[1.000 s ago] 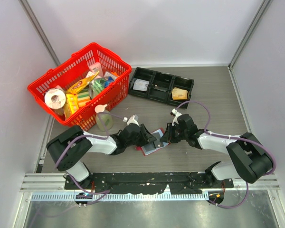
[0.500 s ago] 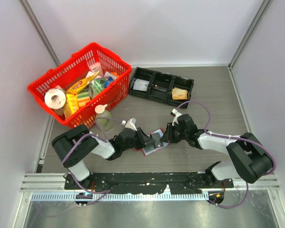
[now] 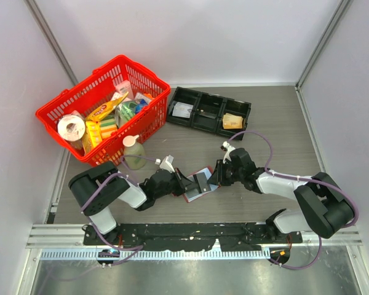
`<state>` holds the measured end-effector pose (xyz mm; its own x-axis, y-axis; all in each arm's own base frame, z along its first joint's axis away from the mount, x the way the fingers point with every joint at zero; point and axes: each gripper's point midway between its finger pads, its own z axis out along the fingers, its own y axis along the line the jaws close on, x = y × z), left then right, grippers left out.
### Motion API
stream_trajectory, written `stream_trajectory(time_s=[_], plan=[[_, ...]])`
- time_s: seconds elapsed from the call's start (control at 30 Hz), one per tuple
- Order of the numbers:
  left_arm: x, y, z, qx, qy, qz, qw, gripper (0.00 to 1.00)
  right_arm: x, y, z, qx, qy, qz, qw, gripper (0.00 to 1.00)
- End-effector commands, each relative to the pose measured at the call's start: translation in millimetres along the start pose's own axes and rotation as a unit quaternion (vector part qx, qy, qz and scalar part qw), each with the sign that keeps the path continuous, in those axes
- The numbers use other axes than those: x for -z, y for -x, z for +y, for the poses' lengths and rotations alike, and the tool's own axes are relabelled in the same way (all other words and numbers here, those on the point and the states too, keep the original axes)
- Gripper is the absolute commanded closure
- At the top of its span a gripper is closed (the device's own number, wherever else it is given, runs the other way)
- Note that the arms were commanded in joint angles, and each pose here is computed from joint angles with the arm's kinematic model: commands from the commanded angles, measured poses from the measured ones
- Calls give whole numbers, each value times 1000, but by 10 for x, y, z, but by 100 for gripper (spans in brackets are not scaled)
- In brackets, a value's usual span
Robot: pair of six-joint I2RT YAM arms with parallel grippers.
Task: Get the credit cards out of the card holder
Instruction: Remove the credit card from the card holder.
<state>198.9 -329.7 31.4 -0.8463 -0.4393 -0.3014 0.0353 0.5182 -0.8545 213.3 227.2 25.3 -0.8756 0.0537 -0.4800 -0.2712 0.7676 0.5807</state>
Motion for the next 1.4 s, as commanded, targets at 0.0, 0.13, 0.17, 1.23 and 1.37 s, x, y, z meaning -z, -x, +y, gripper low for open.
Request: stream_trajectory(time_s=[0.0, 0.13, 0.17, 1.23, 1.37], plan=[[60, 63, -56, 10, -14, -17, 1000, 100, 26, -165, -161, 1, -33, 22, 999, 79], [87, 45, -25, 20, -8, -13, 1000, 100, 36, -169, -208, 2, -46, 23, 999, 80], [97, 43, -19, 20, -5, -13, 1000, 100, 37, -159, -225, 4, -51, 21, 998, 80], [575, 195, -131, -132, -15, -33, 991, 100, 454, 668, 667, 141, 66, -41, 987, 45], [618, 192, -191, -174, -30, -23, 984, 100, 426, 677, 770, 182, 97, -28, 978, 42]])
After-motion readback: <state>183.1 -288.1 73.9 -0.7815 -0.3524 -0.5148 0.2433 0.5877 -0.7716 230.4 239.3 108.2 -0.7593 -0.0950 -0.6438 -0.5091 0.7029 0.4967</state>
